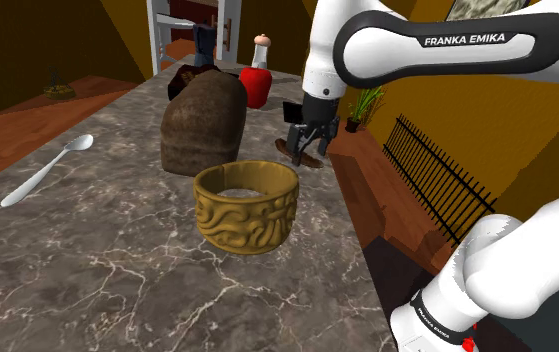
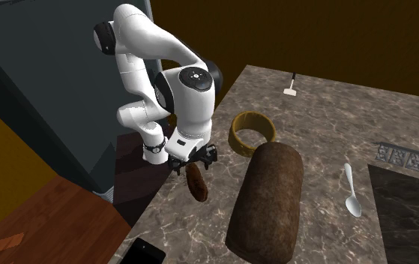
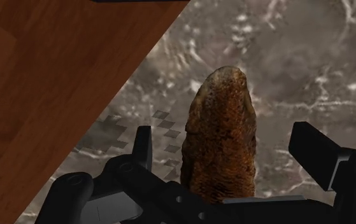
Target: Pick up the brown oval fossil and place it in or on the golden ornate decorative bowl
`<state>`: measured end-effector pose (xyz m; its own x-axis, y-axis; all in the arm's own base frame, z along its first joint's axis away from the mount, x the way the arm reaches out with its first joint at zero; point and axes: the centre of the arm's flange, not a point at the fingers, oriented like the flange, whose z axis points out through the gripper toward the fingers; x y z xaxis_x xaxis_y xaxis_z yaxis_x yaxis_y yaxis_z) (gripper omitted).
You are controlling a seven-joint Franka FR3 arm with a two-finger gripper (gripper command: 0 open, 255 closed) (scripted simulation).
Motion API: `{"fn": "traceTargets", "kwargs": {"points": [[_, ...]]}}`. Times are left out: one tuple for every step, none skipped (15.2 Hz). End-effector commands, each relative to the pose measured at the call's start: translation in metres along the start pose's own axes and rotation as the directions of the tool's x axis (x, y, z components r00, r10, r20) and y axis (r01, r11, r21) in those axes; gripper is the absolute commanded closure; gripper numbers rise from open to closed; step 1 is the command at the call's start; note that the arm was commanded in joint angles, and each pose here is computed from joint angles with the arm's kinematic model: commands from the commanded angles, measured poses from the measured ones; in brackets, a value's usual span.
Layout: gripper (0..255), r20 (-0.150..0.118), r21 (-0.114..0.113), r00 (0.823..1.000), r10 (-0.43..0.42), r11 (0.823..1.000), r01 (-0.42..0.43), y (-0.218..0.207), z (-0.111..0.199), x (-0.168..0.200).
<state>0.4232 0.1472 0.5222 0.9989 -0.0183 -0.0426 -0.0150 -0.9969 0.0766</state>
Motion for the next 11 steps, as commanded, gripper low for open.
{"fn": "traceTargets", "kwargs": {"points": [[0, -0.001, 0.000, 1.000, 0.000, 1.000, 0.000, -0.0003, 0.0012, 0.0001], [0, -0.001, 0.000, 1.000, 0.000, 1.000, 0.000, -0.0003, 0.0012, 0.0001], [0, -0.001, 0.000, 1.000, 0.000, 1.000, 0.000, -0.0003, 0.0012, 0.0001], [0, -0.001, 0.000, 1.000, 0.000, 1.000, 0.000, -0.0003, 0.0012, 0.0001], [0, -0.001, 0.000, 1.000, 0.000, 1.000, 0.000, -0.0003, 0.0012, 0.0001], [0, -0.001, 0.000, 1.000, 0.000, 1.000, 0.000, -0.0002, 0.0012, 0.0001], [255, -0.001, 0.000, 1.000, 0.000, 1.000, 0.000, -0.0002, 0.0012, 0.0001], [255, -0.001, 0.000, 1.000, 0.000, 1.000, 0.000, -0.0002, 0.0012, 0.0001], [255, 0.000, 0.000, 1.000, 0.000, 1.000, 0.000, -0.0001, 0.0010, 0.0000], [255, 0.000, 0.000, 1.000, 0.000, 1.000, 0.000, -0.0005, 0.0011, -0.0005], [255, 0.000, 0.000, 1.000, 0.000, 1.000, 0.000, -0.0007, 0.0001, -0.0012]]}}
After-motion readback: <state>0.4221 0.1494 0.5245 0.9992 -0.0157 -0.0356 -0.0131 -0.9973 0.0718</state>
